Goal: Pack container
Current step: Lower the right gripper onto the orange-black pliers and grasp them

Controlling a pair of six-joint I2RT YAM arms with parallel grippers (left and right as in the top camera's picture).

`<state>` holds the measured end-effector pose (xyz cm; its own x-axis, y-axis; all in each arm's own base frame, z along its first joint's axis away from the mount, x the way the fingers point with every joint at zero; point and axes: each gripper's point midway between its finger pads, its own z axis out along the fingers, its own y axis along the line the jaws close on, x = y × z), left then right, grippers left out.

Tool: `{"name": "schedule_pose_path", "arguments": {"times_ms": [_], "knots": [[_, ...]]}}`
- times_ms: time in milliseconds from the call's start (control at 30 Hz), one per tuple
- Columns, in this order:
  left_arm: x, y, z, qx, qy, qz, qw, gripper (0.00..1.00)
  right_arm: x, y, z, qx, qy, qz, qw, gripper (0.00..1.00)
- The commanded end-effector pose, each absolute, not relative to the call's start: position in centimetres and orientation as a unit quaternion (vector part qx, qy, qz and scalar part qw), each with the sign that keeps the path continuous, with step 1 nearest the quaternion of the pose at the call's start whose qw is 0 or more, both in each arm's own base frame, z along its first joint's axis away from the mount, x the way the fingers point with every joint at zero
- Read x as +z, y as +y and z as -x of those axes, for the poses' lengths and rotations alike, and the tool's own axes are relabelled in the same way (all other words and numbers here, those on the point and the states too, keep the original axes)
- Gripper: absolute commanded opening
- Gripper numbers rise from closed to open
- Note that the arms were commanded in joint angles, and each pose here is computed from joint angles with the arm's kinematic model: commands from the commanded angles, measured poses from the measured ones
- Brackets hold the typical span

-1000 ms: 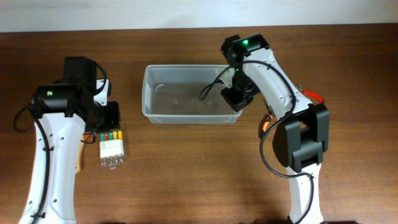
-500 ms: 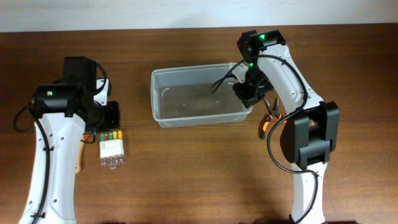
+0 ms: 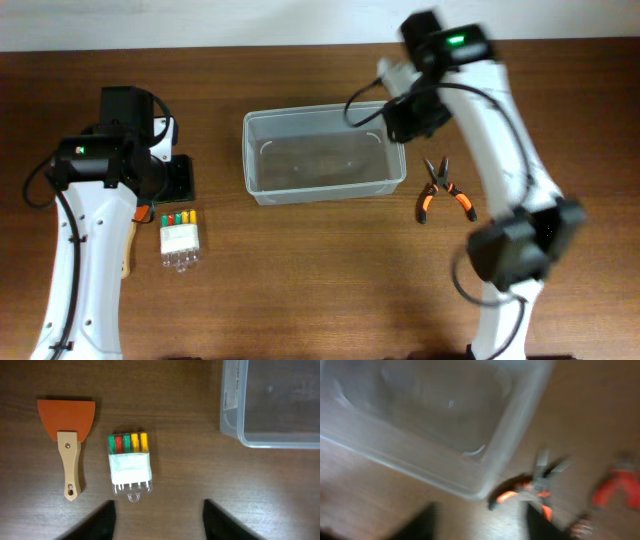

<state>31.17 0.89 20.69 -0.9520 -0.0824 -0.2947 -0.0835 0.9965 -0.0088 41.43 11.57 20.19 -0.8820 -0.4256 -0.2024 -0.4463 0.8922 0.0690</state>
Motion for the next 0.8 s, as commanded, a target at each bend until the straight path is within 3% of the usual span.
{"name": "schedule_pose_path", "arguments": {"times_ms": [0,300,433,567,767], "knots": [[20.8,1.3,-31.0,0.017,0.988,0.038,0.152,0.69,29.3,6.9,-40.3,0.03,0.962,0.173,0.208,0.99],[21.2,1.1,-29.6,0.013,0.989,0.03,0.142,0.73,36.2,-1.9,-33.1,0.023,0.964,-0.017,0.265,0.99],[22.8,0.9,-28.7,0.01,0.985,0.03,0.167,0.73,37.8,-2.9,-29.5,0.016,0.956,-0.047,0.289,0.99],[24.2,0.9,-26.7,0.009,0.979,0.03,0.204,0.74,36.1,-2.2,-24.0,0.021,0.96,-0.062,0.272,0.99],[22.3,-0.2,-24.5,-0.003,0.975,0.012,0.221,0.77,30.1,-1.3,-18.6,0.031,0.976,-0.086,0.199,0.98]]}}
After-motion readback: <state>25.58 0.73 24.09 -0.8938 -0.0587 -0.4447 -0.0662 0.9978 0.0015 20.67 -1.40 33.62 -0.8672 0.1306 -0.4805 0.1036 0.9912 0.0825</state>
